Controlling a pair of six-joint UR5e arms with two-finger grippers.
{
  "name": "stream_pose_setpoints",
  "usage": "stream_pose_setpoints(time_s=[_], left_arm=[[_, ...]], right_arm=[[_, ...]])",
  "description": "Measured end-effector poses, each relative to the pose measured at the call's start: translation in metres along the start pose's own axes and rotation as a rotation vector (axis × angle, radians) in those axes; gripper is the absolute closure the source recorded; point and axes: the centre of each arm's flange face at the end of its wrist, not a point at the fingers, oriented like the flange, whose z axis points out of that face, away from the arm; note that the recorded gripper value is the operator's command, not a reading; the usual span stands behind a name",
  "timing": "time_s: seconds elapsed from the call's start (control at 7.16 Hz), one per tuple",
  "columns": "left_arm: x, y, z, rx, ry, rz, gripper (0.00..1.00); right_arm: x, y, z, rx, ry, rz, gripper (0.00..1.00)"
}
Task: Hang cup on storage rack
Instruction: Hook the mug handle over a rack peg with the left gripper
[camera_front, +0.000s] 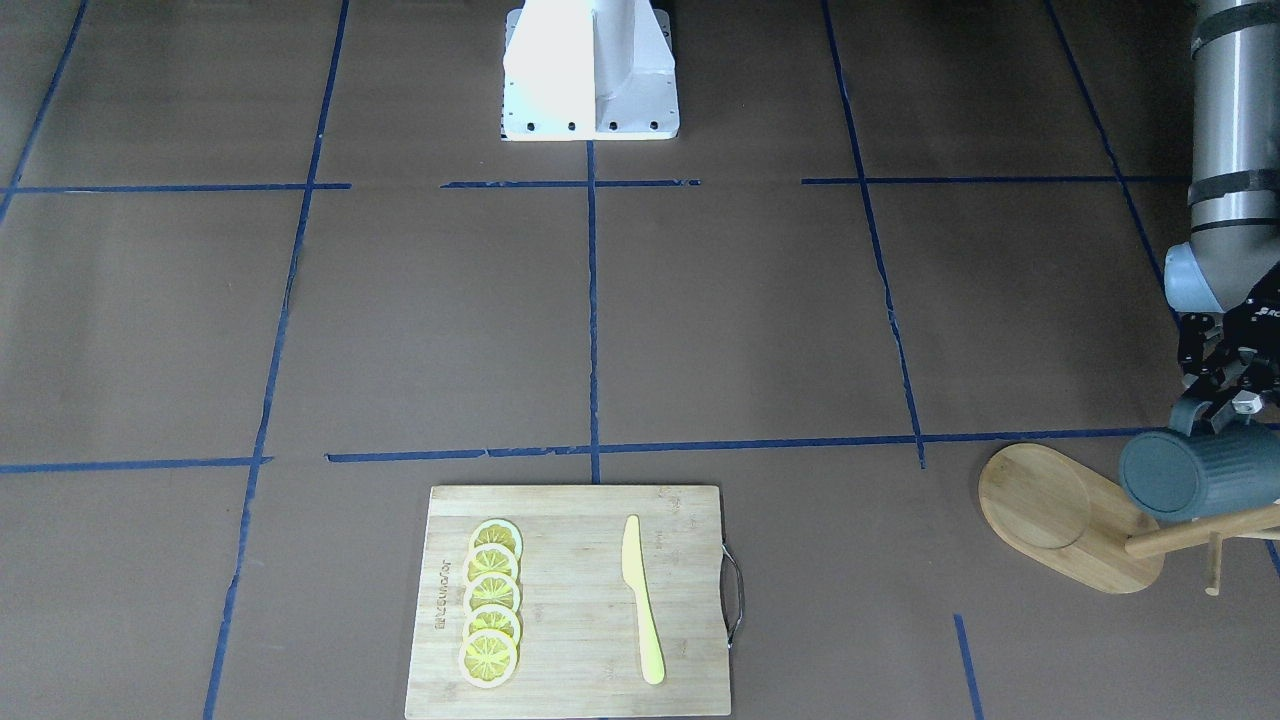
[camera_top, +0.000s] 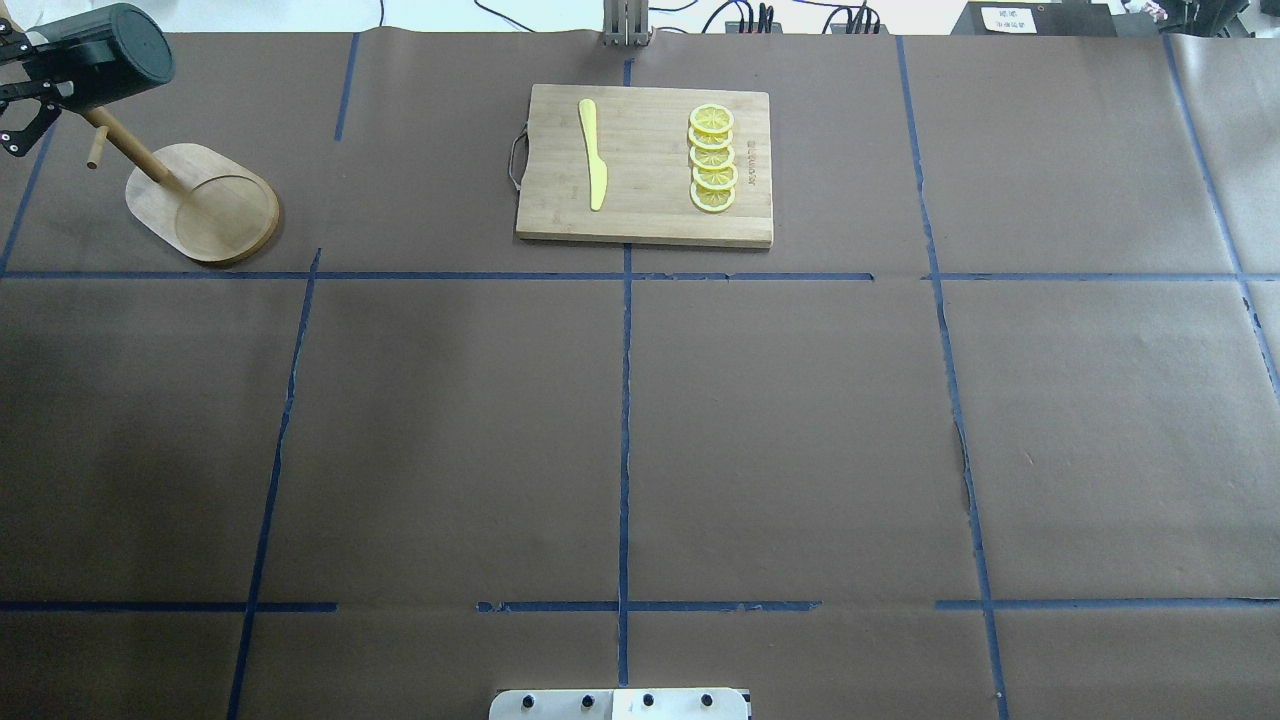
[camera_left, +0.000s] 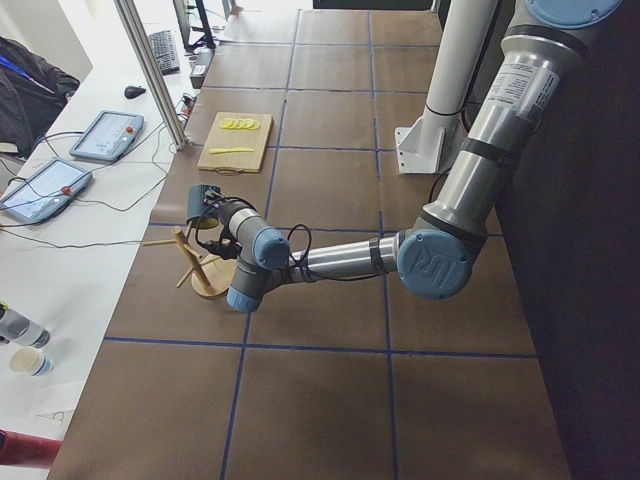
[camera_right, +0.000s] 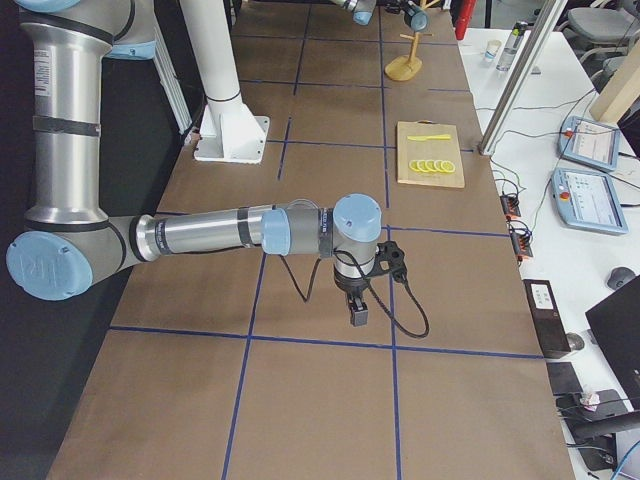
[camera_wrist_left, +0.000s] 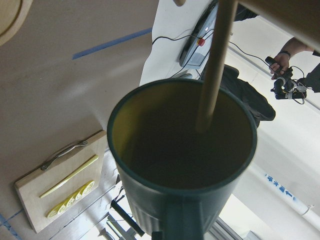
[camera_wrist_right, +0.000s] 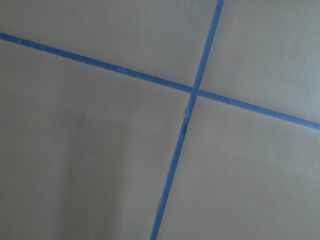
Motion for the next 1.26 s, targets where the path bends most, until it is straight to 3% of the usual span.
stream_pose_setpoints(time_s=[0.28,0.42,0.56,1.26], left_arm=[[-0.005,-0.013,-0.009,0.029,-0.002,-0.014,0.91],[-0.008,-0.017,-0.013,0.039,-0.003,-0.02,0.53],[-0.01,-0.021,-0.016,0.047,-0.005,-0.024,0.01],[-0.013,-0.027,-0.019,0.062,-0.007,-0.028,0.0]], right_arm=[[-0.001,0.0,0.0,0.0,-0.001,-0.001,0.0],[-0.001,0.0,0.0,0.0,-0.001,-0.001,0.0],[-0.001,0.0,0.0,0.0,-0.001,-0.001,0.0],[-0.001,0.0,0.0,0.001,-0.001,0.001,0.0]])
